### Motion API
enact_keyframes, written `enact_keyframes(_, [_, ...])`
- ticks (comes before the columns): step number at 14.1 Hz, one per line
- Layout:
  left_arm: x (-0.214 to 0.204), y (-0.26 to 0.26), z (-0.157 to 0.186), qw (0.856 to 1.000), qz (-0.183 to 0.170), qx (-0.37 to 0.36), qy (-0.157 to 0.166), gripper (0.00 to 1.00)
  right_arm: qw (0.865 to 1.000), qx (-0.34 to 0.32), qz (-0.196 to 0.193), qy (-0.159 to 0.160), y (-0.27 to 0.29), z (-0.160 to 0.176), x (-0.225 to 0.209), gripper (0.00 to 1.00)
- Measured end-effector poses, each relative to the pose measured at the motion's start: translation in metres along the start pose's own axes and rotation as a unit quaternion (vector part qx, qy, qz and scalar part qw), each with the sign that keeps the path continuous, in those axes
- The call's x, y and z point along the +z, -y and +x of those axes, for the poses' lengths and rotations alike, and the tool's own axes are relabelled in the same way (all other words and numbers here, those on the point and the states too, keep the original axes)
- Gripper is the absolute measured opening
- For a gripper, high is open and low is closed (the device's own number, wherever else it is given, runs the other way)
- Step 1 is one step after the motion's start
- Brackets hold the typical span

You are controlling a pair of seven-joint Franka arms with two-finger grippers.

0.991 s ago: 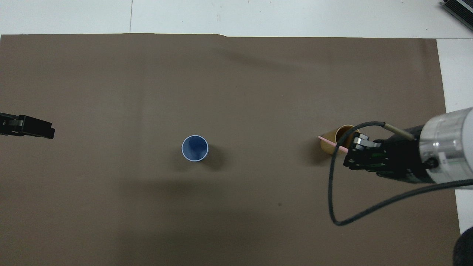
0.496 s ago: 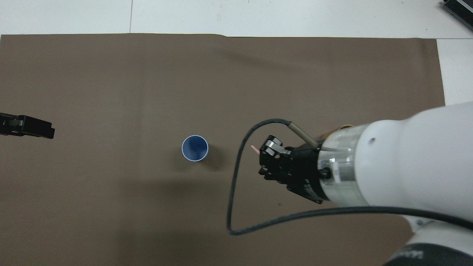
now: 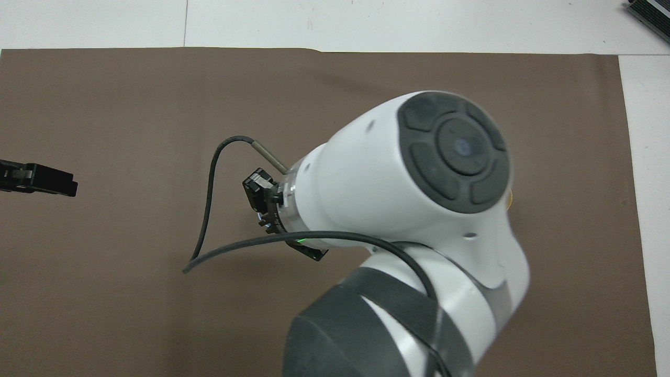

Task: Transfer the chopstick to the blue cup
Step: 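Carry the chopstick over the blue cup and release it inside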

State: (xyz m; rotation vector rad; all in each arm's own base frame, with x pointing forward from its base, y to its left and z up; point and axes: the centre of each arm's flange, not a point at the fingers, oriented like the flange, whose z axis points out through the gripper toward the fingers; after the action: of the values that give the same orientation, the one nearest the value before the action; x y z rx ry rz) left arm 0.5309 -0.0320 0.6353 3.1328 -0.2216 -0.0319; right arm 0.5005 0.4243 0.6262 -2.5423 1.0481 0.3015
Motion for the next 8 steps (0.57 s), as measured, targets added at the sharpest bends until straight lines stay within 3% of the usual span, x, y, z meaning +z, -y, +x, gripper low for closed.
enact_keyframes(8, [0.000, 0.000, 0.000, 1.000, 0.000, 0.000, 0.000, 1.00, 1.000, 0.003, -0.025, -0.002, 0.007, -0.001, 0.038, 0.10])
